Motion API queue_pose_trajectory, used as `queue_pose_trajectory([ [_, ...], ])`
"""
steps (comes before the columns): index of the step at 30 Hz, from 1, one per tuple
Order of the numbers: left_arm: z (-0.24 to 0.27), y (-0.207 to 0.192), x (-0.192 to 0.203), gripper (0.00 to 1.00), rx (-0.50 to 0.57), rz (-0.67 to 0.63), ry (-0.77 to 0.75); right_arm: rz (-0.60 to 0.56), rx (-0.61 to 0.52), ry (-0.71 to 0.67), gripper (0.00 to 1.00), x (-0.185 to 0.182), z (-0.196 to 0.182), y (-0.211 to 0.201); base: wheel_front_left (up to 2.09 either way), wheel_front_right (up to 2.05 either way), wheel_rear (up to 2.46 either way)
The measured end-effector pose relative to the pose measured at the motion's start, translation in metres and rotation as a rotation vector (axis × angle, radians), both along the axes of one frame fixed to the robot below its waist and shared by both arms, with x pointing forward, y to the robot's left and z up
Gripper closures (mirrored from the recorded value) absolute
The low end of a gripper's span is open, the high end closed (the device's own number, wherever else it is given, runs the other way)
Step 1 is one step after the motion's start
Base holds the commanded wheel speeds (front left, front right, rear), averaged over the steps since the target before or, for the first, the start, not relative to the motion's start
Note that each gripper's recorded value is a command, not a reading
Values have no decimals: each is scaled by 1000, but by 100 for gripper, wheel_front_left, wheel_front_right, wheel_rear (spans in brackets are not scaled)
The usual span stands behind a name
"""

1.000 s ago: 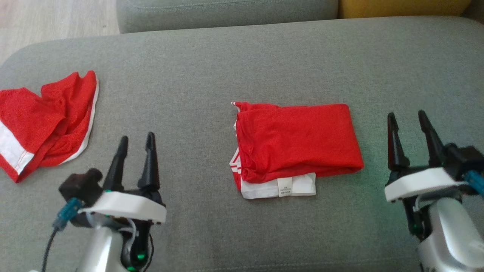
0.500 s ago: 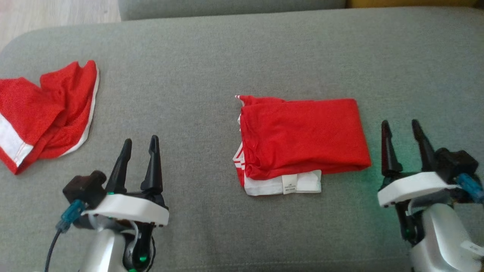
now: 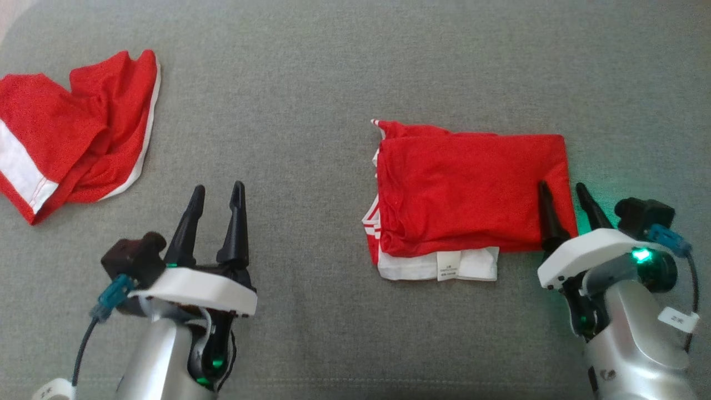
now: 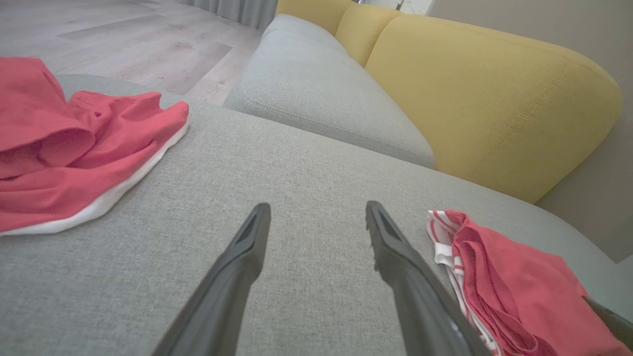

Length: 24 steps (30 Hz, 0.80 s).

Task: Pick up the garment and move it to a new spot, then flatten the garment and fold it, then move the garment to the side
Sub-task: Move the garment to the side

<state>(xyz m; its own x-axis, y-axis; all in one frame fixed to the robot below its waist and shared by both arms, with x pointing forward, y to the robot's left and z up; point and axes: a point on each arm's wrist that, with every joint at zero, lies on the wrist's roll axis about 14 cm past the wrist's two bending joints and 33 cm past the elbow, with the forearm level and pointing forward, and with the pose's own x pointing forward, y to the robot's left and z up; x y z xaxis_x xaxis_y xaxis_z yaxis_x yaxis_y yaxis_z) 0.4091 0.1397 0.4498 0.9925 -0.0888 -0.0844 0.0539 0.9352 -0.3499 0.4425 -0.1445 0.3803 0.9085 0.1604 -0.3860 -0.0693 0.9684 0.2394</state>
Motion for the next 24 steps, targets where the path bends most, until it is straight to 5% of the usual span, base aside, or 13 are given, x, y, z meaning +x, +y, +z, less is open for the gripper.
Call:
queue_pose_trajectory([
  [4,-1,3,5,0,4,7,1,28,4,66,0,0,-16,9,0,0,0],
  [5,-1,4,6,0,5,8,0,35,3,69,59,2,-16,12,0,0,0],
  [6,-1,4,7,0,5,9,-1,43,3,65,100,5,-15,14,0,0,0],
  [16,-1,-8,14,0,-5,-21,-5,146,-244,-147,100,26,25,-8,0,0,0],
  [24,-8,-31,31,0,-19,-88,-3,71,-486,-182,100,52,67,-104,0,0,0],
])
